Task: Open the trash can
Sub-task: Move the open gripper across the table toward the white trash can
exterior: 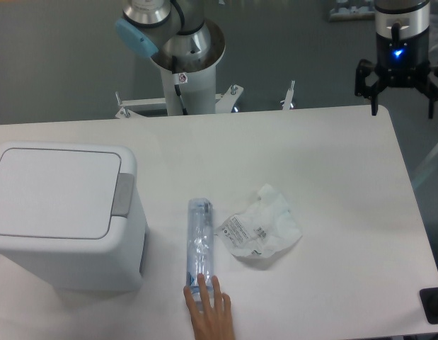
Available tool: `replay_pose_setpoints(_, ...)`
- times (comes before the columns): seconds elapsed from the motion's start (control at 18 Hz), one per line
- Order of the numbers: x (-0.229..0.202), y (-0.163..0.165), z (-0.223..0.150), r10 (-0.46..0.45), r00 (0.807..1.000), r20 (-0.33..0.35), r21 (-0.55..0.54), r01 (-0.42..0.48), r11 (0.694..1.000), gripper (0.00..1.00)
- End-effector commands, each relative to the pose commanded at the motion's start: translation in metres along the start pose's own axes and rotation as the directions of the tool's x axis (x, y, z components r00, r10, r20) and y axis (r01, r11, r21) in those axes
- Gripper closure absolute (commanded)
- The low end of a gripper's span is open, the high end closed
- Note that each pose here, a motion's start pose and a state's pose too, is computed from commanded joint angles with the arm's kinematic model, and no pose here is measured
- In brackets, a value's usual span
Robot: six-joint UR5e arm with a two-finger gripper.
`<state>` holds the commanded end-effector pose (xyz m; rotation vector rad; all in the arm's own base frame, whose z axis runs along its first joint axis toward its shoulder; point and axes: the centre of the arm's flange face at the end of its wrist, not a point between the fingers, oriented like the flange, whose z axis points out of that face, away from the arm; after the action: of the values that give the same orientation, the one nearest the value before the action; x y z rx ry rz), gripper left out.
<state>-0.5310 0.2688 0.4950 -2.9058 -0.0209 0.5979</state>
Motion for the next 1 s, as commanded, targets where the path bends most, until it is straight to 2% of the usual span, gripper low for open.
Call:
replay_pose_setpoints(0.39, 0.005, -0.005, 0.002, 0.011, 1.0, -0.008, -0.002, -0.011, 1.0, 0.0)
replay_pose_setpoints(0.56, 0.019, -0.015, 0.015, 0.002, 0.999, -0.035, 0.004, -0.002, 1.0, 0.0)
replay_pose_setpoints(0.67, 0.026, -0.045, 0.013, -0.085, 0.996, -0.036, 0.027, 0.086, 0.996, 0.0)
replay_pose_setpoints(0.78, 0.032, -0.081, 0.019, -0.214, 0.976, -0.051, 0.041, 0.216, 0.976, 0.0)
replay_pose_setpoints(0.83, 0.043, -0.131, 0.003, -0.291, 0.955, -0.053, 0.087, 0.295, 0.952, 0.0)
replay_pose_setpoints(0.94, 0.059, -0.166, -0.016, -0.399, 0.913, -0.078, 0.128, 0.406, 0.905, 0.0)
replay_pose_setpoints(1.0, 0.064, -0.175, -0.023, -0.457, 0.884, -0.098, 0.139, 0.467, 0.873, 0.0)
